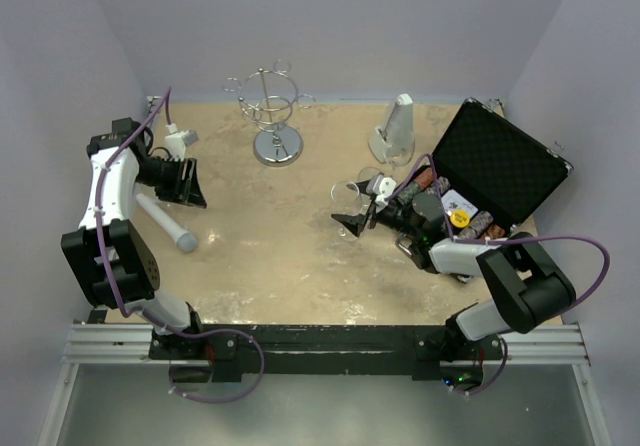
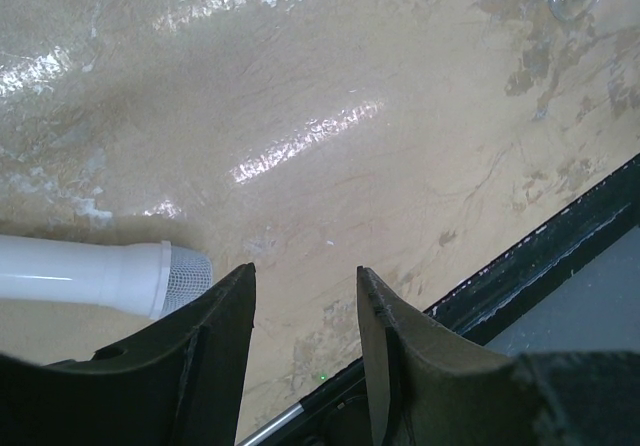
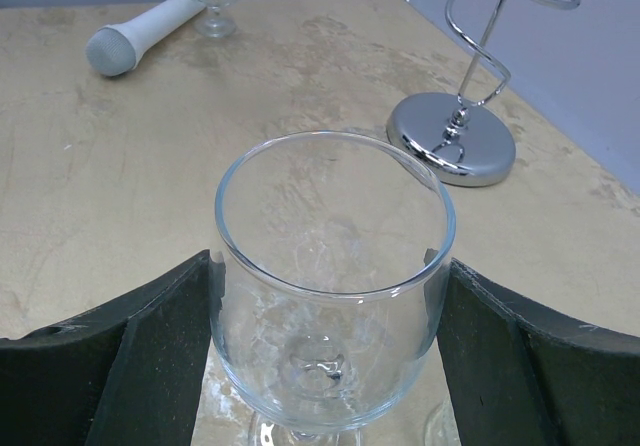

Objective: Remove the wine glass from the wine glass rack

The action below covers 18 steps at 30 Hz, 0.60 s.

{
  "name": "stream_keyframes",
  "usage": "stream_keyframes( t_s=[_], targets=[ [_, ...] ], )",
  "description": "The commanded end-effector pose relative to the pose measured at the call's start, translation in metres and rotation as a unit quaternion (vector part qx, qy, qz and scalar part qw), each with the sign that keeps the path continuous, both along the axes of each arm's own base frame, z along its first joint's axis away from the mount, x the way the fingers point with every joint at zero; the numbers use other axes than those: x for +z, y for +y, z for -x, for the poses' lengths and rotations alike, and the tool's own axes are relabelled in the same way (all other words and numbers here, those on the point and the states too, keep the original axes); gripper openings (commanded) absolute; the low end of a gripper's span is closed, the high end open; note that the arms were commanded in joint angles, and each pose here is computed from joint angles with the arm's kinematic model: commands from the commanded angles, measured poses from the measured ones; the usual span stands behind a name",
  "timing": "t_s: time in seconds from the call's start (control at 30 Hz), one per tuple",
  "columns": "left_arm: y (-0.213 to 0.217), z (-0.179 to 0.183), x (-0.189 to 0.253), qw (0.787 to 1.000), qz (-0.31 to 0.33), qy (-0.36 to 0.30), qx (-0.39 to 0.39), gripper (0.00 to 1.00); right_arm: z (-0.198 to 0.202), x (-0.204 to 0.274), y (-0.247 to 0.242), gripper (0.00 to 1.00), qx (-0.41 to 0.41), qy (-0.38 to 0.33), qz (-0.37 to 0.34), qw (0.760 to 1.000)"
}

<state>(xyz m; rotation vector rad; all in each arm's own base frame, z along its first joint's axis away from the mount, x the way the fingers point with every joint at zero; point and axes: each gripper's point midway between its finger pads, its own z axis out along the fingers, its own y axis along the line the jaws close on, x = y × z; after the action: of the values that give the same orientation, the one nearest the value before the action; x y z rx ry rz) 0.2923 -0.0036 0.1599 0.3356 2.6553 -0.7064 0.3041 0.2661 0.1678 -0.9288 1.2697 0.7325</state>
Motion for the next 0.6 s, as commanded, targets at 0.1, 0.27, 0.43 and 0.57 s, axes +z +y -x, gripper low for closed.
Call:
stream_keyframes(
  t_s=[0.1, 0.27, 0.43, 0.57],
  targets=[
    [-0.004, 0.002, 0.004, 1.0, -0.001, -0.012, -0.018, 0.49, -0.012, 0.034, -0.001, 0.8, -0.02, -0.059, -0.028, 0.998],
    [-0.005, 0.001, 0.003, 1.0, -0.003, -0.01, -0.02, 0.49, -0.013, 0.036, -0.001, 0.99, -0.021, -0.061, -0.03, 0.997],
    [-0.007, -0.002, 0.001, 1.0, -0.002, -0.009, -0.024, 0.49, -0.015, 0.038, 0.0, 0.99, -0.019, -0.062, -0.03, 0.997],
    [-0.009, -0.004, 0.0, 1.0, 0.0, -0.009, -0.027, 0.49, -0.016, 0.043, 0.002, 0.99, -0.017, -0.064, -0.032, 0.997]
  ],
)
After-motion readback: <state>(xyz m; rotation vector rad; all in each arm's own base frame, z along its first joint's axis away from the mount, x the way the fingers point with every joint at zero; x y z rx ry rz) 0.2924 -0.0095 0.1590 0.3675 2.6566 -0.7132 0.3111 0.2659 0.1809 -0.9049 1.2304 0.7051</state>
